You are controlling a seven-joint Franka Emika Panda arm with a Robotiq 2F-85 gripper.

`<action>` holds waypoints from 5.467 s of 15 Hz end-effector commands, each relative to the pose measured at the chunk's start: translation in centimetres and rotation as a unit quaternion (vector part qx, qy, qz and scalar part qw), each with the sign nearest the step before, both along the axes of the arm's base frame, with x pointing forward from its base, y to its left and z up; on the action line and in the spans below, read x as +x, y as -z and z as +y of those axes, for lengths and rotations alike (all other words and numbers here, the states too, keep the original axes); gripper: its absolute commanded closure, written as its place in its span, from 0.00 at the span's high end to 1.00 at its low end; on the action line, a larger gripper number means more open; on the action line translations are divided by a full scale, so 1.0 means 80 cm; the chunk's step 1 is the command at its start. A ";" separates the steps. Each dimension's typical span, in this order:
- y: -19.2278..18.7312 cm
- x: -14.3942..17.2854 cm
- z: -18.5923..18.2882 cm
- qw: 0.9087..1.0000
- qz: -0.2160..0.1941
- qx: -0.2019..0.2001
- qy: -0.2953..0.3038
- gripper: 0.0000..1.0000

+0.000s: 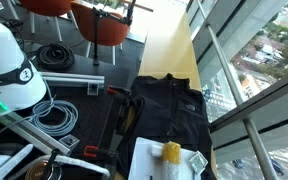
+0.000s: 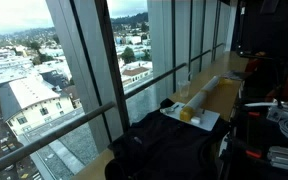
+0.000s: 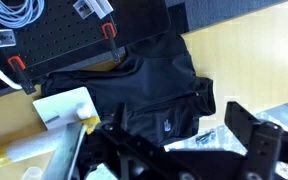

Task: Close the zipper on the jumper

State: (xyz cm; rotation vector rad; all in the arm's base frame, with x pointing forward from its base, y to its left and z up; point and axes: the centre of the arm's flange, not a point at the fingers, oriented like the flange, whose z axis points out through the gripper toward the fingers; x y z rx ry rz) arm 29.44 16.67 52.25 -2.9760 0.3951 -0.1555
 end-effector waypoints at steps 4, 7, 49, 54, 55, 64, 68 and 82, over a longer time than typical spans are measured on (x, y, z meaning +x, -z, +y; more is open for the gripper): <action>-0.001 0.000 0.000 1.000 -0.001 0.000 0.000 1.00; -0.001 0.000 0.000 1.000 -0.001 0.000 0.000 1.00; -0.001 0.000 0.000 1.000 -0.001 0.000 0.000 1.00; -0.001 0.000 0.000 1.000 -0.001 0.000 0.000 1.00; -0.001 0.000 0.000 1.000 -0.001 0.000 0.000 1.00; -0.001 0.000 0.000 1.000 -0.001 0.000 0.000 1.00; -0.001 0.000 0.000 1.000 -0.001 0.000 0.000 1.00; 0.032 0.001 -0.012 1.000 -0.004 0.001 0.005 1.00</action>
